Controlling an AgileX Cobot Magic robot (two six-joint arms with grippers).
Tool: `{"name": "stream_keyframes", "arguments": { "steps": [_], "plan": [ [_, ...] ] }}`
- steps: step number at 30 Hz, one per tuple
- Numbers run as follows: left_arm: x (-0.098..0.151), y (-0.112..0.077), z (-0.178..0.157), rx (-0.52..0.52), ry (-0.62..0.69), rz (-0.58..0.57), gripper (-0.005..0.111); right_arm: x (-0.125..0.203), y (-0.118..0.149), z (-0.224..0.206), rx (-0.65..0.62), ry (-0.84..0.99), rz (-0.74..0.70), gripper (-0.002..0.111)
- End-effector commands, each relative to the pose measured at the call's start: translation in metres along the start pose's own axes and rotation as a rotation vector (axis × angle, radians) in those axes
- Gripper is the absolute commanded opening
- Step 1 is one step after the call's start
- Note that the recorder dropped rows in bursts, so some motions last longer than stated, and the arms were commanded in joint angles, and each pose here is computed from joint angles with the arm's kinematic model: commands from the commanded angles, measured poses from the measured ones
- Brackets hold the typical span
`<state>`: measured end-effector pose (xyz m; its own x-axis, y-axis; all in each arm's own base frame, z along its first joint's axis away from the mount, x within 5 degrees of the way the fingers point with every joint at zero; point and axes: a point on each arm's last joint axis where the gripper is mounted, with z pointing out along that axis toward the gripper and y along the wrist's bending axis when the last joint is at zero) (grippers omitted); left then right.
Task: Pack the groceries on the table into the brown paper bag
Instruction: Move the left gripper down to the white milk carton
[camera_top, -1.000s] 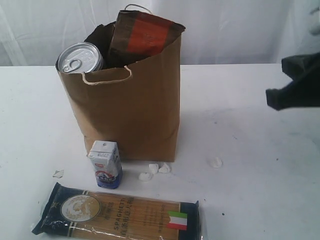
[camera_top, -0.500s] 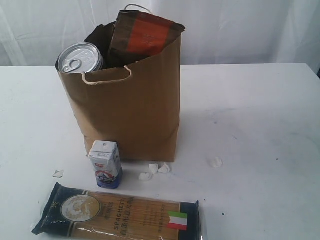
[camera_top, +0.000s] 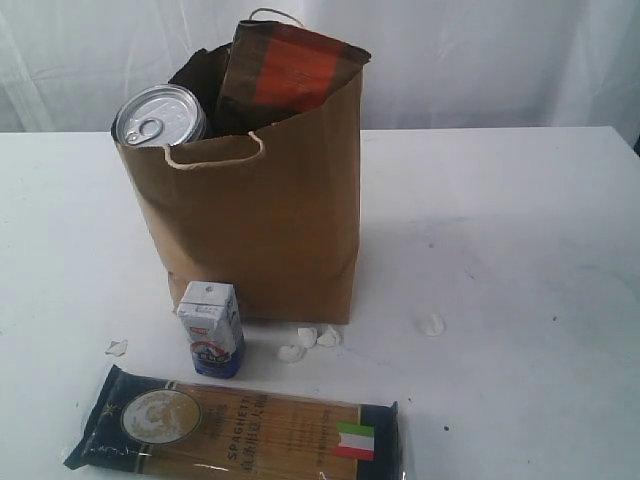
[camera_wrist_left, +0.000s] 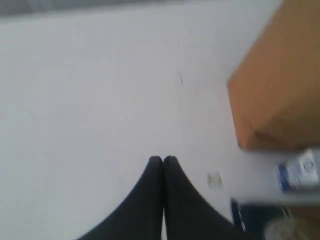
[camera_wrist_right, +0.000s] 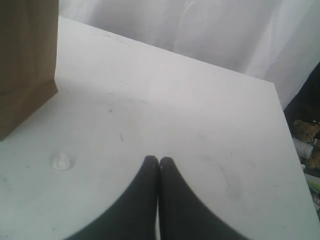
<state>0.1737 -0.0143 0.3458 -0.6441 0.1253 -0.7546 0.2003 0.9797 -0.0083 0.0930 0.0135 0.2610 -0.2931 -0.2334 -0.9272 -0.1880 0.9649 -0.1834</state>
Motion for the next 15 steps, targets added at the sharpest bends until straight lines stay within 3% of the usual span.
{"name": "stream_keyframes", "arguments": {
  "steps": [1,4,6,7,9,11,12,15],
  "plan": [
    [0.01,-0.009,0.012,0.14,0.248,-0.025,0.0,0.007,0.001,0.001,0.004,0.021,0.005,0.0],
    [0.014,-0.015,0.015,0.212,0.257,-0.017,0.0,0.009,0.001,0.002,0.005,0.029,0.004,0.0],
    [0.021,-0.027,0.019,0.337,0.231,-0.048,0.0,0.008,0.001,0.002,0.004,0.026,0.004,0.0],
    [0.027,-0.037,0.028,0.425,0.166,-0.062,0.0,0.008,0.001,0.002,0.003,0.025,0.004,0.0],
    [0.037,-0.051,0.041,0.502,0.076,-0.082,0.0,0.008,0.001,0.002,0.003,0.025,0.004,0.0],
    [0.055,-0.06,0.056,0.493,0.023,-0.08,0.0,0.008,0.001,0.002,0.003,0.025,0.004,0.0],
    [0.075,-0.067,0.068,0.433,-0.006,-0.059,0.0,0.008,0.001,0.002,0.004,0.027,0.004,0.0],
    [0.096,-0.078,0.076,0.368,-0.047,0.006,0.0,0.008,0.001,0.002,0.004,0.027,0.004,0.0]
  ]
}}
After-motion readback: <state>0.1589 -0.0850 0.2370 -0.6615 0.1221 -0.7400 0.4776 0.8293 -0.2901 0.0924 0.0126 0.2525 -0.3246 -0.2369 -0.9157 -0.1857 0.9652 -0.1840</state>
